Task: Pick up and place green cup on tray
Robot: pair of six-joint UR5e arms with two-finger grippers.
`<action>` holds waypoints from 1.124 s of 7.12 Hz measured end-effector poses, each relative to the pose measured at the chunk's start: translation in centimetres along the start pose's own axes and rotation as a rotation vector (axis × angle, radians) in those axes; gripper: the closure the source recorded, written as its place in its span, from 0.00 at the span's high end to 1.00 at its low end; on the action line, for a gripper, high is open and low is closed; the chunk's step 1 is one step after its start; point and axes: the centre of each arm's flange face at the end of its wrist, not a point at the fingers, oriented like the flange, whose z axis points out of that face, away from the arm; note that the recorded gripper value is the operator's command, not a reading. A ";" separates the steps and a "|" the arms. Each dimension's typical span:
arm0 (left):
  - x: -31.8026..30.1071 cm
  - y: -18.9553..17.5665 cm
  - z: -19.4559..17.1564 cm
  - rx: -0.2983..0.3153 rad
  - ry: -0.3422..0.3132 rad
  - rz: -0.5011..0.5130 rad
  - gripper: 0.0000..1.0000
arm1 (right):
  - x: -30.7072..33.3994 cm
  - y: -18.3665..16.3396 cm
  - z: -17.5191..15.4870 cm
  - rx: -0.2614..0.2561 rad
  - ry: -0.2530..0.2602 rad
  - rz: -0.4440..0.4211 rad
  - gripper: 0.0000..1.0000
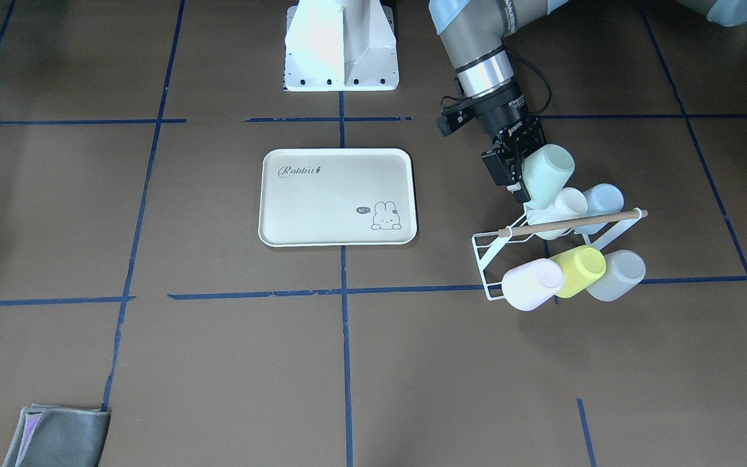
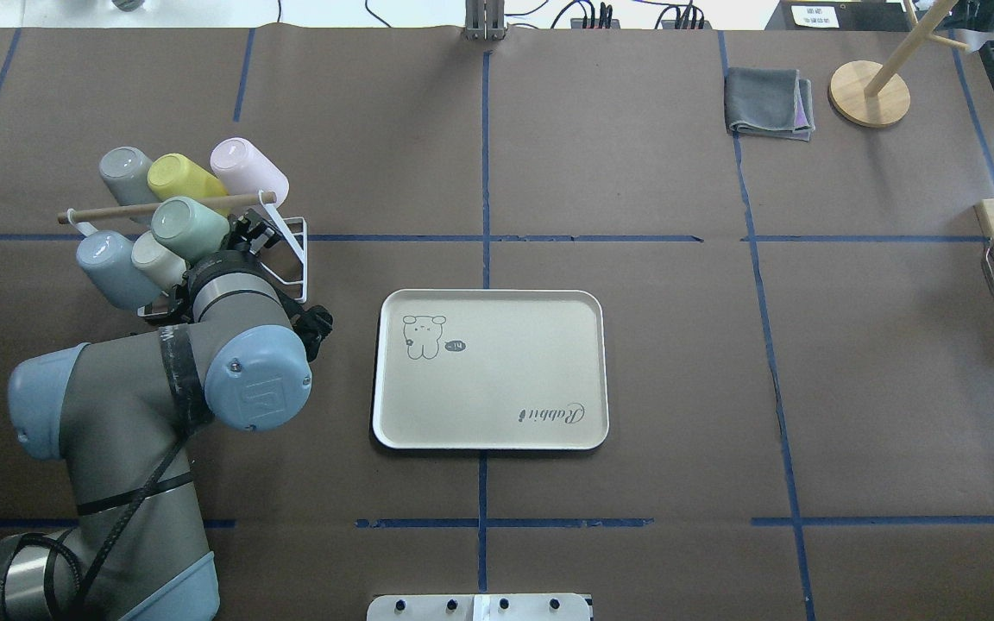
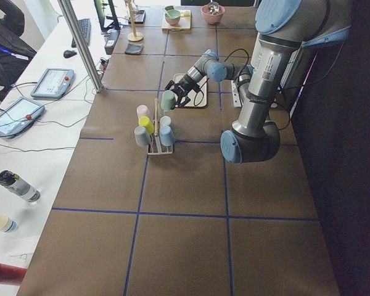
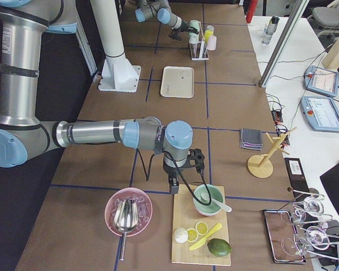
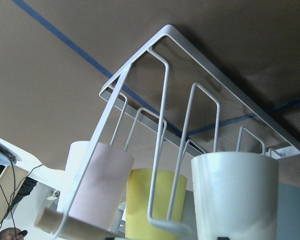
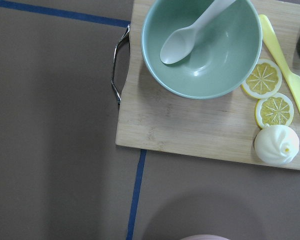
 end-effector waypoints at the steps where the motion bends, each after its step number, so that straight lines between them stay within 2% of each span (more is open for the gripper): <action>1: -0.2 1.5 -1.8 0.025 -0.017 -0.027 0.71 | 0.0 0.0 0.0 0.000 -0.002 0.000 1.00; 2: -0.4 2.5 -3.2 0.057 -0.026 -0.081 0.70 | -0.1 -0.1 -0.1 0.002 -0.003 -0.001 1.00; 4: -0.9 3.4 -5.1 0.131 -0.031 -0.276 0.70 | -0.2 -0.3 -0.2 0.006 -0.008 -0.002 1.00; 8: -2.4 2.5 -8.0 0.395 -0.026 -0.843 0.68 | -0.6 -0.8 -0.6 0.019 -0.014 -0.010 1.00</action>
